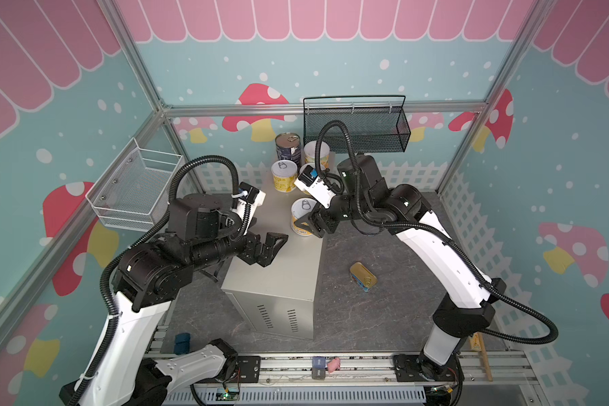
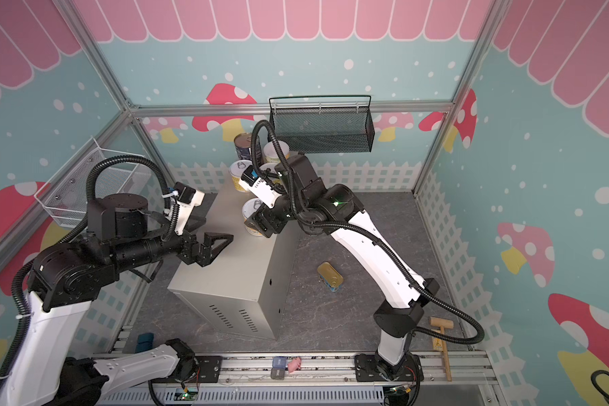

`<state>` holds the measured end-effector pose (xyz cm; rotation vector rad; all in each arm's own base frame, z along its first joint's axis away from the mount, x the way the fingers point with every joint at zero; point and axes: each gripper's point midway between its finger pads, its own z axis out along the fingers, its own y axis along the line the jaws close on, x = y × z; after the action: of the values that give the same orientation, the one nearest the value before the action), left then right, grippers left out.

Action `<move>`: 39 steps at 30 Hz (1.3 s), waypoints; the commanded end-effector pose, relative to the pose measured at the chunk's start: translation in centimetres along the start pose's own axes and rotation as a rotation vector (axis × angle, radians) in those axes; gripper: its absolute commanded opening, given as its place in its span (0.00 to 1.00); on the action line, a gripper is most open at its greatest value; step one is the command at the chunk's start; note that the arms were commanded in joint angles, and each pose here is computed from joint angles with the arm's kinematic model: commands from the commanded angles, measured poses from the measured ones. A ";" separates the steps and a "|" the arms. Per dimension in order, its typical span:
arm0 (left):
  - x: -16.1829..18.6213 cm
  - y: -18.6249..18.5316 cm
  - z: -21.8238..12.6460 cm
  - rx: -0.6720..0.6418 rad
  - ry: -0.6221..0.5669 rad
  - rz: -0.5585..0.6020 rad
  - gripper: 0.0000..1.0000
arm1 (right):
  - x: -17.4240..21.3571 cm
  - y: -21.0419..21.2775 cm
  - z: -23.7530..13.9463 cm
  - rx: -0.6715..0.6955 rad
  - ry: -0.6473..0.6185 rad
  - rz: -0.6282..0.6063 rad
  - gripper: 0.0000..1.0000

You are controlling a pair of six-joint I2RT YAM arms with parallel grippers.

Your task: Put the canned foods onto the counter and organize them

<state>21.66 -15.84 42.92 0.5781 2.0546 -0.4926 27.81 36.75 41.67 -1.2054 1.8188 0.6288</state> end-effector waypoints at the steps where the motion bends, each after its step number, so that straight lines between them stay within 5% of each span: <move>1: -0.1 0.6 0.7 -0.027 -0.007 0.006 0.99 | -3.1 0.7 -0.5 -0.027 -0.116 -0.049 0.81; 5: -0.1 0.8 1.5 -0.032 -0.023 0.010 0.99 | -3.4 0.3 -0.5 -0.006 -0.127 -0.038 0.82; 11: -0.9 0.1 2.9 0.015 -0.048 0.014 0.99 | -4.3 -1.4 -3.4 0.124 -0.180 -0.013 0.99; 19: -1.5 -0.5 5.0 0.062 -0.079 0.005 0.99 | -3.1 -2.9 -11.1 0.332 -0.307 0.013 0.99; 25: -2.3 -1.1 6.6 0.106 -0.099 -0.013 0.96 | -0.2 -3.1 -13.4 0.408 -0.290 0.018 1.00; 39: -2.7 -0.6 9.8 0.064 -0.100 -0.029 0.89 | 3.8 -1.1 -12.3 0.331 -0.290 -0.039 0.99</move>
<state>28.44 -22.48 40.37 0.5806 1.9712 -0.6251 24.07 24.90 43.74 -0.8636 1.6517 0.4162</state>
